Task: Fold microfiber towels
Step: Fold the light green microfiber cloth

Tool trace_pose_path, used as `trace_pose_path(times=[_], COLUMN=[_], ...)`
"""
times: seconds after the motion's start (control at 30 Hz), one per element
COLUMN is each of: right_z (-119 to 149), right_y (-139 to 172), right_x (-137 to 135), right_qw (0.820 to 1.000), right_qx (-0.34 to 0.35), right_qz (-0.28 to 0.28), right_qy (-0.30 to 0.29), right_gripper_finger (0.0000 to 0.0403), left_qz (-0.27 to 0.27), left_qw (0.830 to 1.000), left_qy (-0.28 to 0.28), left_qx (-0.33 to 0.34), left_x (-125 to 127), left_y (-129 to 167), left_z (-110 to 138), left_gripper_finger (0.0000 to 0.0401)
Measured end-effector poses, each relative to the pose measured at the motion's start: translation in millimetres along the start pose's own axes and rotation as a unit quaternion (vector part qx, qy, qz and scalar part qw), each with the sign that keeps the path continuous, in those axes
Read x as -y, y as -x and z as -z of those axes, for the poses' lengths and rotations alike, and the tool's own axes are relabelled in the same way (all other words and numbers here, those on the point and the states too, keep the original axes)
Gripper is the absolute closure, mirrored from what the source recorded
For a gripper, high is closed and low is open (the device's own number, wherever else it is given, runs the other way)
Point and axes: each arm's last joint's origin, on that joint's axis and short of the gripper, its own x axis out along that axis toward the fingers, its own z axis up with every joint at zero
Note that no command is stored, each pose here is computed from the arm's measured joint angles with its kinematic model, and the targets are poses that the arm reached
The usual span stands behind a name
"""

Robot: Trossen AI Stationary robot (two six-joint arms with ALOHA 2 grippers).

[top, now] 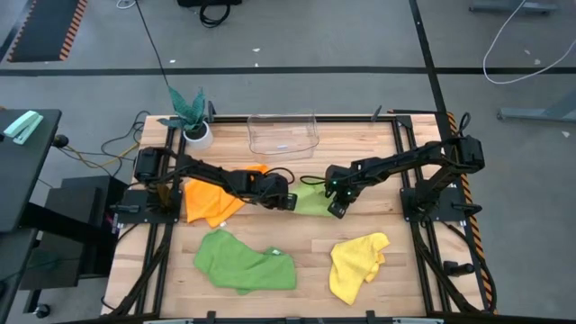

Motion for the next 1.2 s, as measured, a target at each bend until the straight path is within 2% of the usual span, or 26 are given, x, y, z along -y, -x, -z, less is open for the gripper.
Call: trace_pose_path(times=[0.4,1.0,1.2], right_z=[0.2,0.1,-0.3], right_y=[0.1,0.2,0.2], right_x=[0.2,0.0,-0.2], right_qw=[1.000,1.000,1.000], right_qx=[-0.001,-0.001,0.001], right_qz=[0.000,-0.001,-0.002], right_qy=[0.002,0.017,0.022], right_gripper_finger=[0.0376,0.0373,0.0373], left_qz=[0.051,0.049,0.044], left_qw=[0.998,0.997,0.997], left_qy=[0.004,0.051,0.060], left_qx=[0.021,0.018,-0.012], left_x=[10.9,1.6,-3.4], left_y=[13.6,15.4,14.7], left_z=[-10.3,-34.3,-38.8], left_gripper_finger=[0.0293,0.0249,0.0239])
